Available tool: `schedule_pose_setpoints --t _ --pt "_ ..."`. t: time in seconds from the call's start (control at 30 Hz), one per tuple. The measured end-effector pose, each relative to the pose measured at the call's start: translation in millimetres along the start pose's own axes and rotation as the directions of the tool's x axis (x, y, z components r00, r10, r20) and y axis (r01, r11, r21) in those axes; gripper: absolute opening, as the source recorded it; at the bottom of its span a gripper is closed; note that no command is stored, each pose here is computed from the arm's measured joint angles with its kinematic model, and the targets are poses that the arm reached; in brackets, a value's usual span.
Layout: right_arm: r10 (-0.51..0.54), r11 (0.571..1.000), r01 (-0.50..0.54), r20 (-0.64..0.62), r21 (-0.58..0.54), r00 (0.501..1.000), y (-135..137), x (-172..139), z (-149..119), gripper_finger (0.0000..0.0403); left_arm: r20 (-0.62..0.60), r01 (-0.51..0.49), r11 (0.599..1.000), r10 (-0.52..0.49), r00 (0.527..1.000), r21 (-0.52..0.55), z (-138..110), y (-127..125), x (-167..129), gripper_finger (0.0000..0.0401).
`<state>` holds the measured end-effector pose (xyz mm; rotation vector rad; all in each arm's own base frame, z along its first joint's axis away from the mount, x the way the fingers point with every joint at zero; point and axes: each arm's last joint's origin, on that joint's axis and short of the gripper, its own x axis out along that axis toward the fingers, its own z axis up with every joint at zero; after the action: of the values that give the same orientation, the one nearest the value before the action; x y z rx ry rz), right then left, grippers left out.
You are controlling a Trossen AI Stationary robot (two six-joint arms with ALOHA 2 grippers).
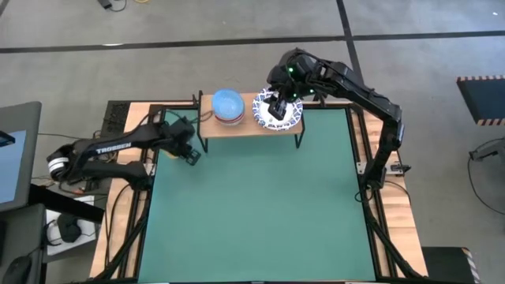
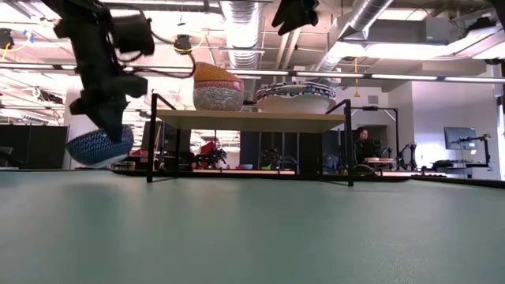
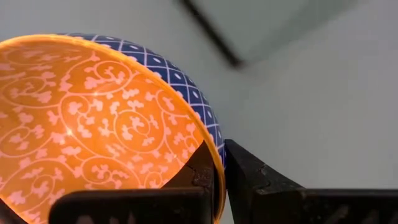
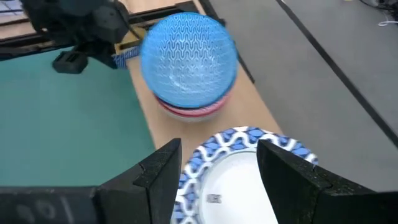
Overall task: Place and stack bowls onto a shelf
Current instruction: Stack the yellow bowl on top of the blue bowl on the shelf
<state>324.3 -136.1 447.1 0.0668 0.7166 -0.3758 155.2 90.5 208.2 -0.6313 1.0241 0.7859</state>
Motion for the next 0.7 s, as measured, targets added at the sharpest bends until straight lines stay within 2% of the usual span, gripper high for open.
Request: schedule_pose_setpoints --t 0.17,0.3,0.4,0.6,0.7 --pt "0.036 0.999 -0.036 0.002 0.022 0.999 16.2 -0.7 0.9 0.0234 -0.028 0.126 0.984 -0.123 0.992 0.128 -19.5 -22.8 -15.2 0.0003" --pt "0.073 0.997 -0.072 -0.008 0.042 0.997 33.4 -2.0 0.1 0.0234 -0.06 0.231 0.937 -0.223 0.973 0.263 -36.9 -44.6 -24.5 0.0002" --pt "0.104 0.992 -0.1 -0.042 0.072 0.994 49.0 2.1 -3.3 0.0234 -0.094 0.282 0.881 -0.266 0.959 0.381 -52.5 -59.8 -30.0 0.0002" --pt "0.163 0.963 -0.128 -0.135 0.238 0.977 86.4 23.2 -21.7 0.0234 -0.08 0.304 0.751 -0.32 0.944 0.586 -82.6 -84.0 -42.2 0.0002" --pt "0.201 0.941 -0.145 -0.159 0.307 0.967 111.9 37.5 -34.7 0.0234 -0.029 0.279 0.652 -0.366 0.93 0.705 -97.2 -94.8 -50.5 0.0002"
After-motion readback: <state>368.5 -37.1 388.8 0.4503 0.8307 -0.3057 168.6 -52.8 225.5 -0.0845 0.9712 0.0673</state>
